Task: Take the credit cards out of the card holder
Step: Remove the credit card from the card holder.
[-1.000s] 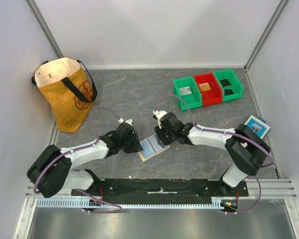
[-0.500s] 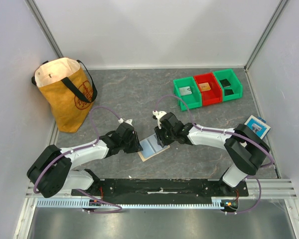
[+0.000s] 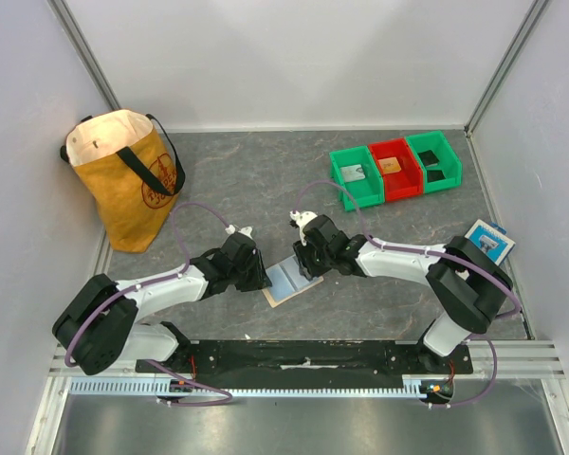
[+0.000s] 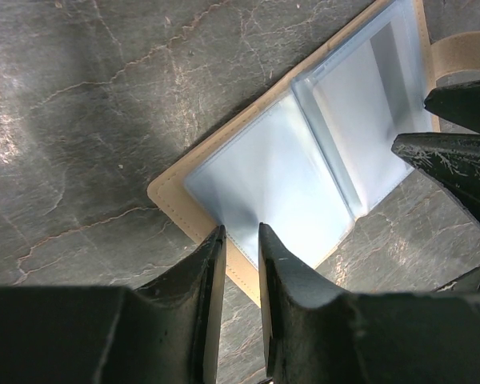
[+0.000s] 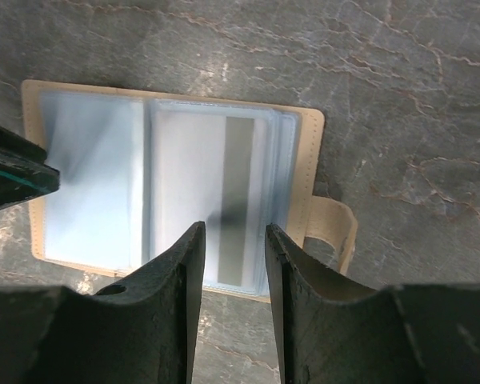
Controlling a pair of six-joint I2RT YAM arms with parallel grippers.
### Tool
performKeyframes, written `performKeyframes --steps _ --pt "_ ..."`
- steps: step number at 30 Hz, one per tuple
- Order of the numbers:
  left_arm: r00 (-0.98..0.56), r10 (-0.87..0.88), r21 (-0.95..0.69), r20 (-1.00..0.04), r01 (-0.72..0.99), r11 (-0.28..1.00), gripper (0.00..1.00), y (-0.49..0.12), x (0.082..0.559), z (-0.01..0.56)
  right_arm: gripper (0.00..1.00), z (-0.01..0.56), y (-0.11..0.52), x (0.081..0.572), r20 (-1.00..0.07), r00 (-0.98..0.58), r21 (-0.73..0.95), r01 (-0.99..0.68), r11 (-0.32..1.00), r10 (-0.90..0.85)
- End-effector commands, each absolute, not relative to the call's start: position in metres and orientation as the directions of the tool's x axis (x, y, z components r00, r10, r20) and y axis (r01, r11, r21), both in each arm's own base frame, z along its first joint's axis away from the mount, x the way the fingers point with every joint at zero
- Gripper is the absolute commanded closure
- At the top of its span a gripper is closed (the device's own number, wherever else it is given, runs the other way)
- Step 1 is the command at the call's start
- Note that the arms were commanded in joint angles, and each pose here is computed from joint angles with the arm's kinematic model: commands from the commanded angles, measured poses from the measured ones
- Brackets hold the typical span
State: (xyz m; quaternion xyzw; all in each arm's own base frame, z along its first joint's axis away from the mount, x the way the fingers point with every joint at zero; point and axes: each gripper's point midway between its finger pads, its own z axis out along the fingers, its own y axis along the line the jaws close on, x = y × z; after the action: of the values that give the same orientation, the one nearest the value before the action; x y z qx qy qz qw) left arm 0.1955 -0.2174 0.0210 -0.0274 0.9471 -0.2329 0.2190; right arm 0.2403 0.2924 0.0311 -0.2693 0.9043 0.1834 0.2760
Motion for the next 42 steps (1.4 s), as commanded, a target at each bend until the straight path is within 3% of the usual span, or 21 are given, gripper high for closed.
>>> performKeyframes --steps 1,20,30,42 --pt "-0.903 -0.115 -0.403 -0.414 0.068 0.913 0.71 -0.211 0.196 0.015 0.57 0.027 0.279 0.243 -0.597 -0.698 0.126 -0.568 0.814 -0.395" --pt "-0.909 -0.112 -0.404 -0.402 0.067 0.912 0.71 -0.213 0.196 0.013 0.6 0.038 0.3 0.233 -0.628 -0.659 0.145 -0.622 0.77 -0.414" --pt "-0.909 -0.113 -0.408 -0.4 0.067 0.911 0.71 -0.215 0.196 0.014 0.51 0.045 0.297 0.237 -0.653 -0.632 0.092 -0.612 0.786 -0.416" --pt "-0.908 -0.119 -0.422 -0.401 0.068 0.904 0.71 -0.216 0.196 0.014 0.51 0.042 0.29 0.234 -0.642 -0.626 0.021 -0.592 0.806 -0.443"
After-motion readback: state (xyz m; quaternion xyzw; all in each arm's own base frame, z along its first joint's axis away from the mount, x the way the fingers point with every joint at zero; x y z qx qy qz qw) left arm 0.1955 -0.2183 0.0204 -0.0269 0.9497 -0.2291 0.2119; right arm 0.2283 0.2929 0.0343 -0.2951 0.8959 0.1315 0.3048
